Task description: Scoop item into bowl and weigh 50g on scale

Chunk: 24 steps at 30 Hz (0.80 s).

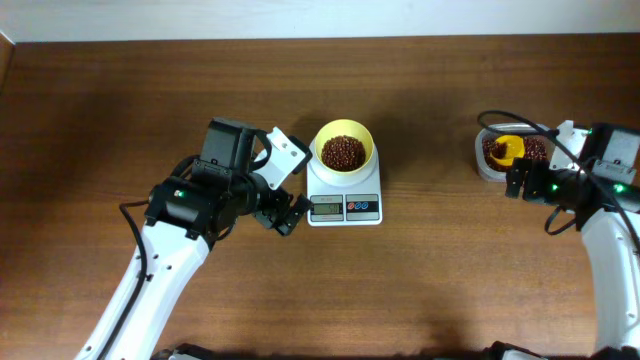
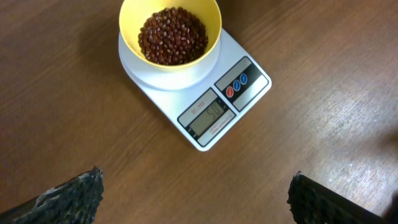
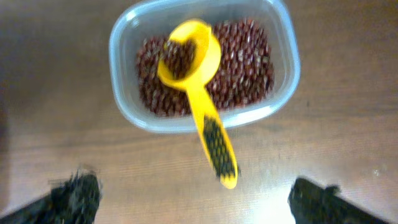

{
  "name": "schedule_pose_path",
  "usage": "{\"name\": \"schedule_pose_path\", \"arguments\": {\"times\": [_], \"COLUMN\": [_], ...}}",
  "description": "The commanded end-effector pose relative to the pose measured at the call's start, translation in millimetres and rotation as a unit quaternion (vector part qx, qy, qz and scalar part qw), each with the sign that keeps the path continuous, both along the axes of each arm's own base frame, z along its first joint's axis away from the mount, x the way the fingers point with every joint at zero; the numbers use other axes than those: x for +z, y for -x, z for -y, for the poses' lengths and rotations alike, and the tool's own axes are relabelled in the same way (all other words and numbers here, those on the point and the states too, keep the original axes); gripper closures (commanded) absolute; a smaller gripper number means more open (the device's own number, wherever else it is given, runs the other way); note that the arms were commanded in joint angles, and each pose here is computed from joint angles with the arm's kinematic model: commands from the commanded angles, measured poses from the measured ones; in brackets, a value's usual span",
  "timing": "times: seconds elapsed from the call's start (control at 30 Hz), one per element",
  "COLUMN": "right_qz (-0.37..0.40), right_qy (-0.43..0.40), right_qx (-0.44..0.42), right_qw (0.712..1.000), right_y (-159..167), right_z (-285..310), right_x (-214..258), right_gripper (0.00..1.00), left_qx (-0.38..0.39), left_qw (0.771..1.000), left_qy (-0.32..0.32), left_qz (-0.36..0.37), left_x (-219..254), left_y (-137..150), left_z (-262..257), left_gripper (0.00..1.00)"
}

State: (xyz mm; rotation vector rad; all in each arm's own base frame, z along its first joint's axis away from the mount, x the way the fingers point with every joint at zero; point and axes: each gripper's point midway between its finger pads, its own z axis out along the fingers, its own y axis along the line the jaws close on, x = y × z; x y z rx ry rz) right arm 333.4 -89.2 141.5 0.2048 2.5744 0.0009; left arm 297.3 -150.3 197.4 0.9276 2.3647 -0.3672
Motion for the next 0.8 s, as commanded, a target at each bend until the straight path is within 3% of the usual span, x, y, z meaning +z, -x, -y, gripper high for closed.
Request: {"name": "schedule_pose_path", "arguments": {"times": [0.0,0.23,0.33,0.57,0.77], "right_qz": [0.022,0.103,0.122,0.020,0.011], "right_qy": [0.025,0.067,0.073,0.014,0.016], "right_qx": [0.018,0.028,0.027,0.039,0.036], "right_qw": [0.999,0.992,0.989,0.999,0.999], "right_y": [-4.2,-6.3,-0.6,21.6,17.9], "right_z": [3.2,4.7,2.8,-12.6,-8.9], "right_x": [56.4,179.7,206.9,165.4,159.9], "right_gripper": [0.01,0.01,0.01,0.01,0.01], "left_qx": [-0.002,-0.002,-0.002,-0.002,-0.002], "left_qw": [1.000,1.000,1.000,1.000,1.000], "left_qy": [-0.001,-0.001,-0.001,-0.001,-0.001], "left_qz": [0.010,0.010,0.010,0.010,0.010], "left_x": [3.6,3.6,3.6,3.6,3.6], "left_y": [1.6,1.6,1.6,1.6,1.6], "left_z": [-2.5,-2.5,-2.5,-2.5,-2.5], "left_gripper": [0.01,0.01,0.01,0.01,0.01]}}
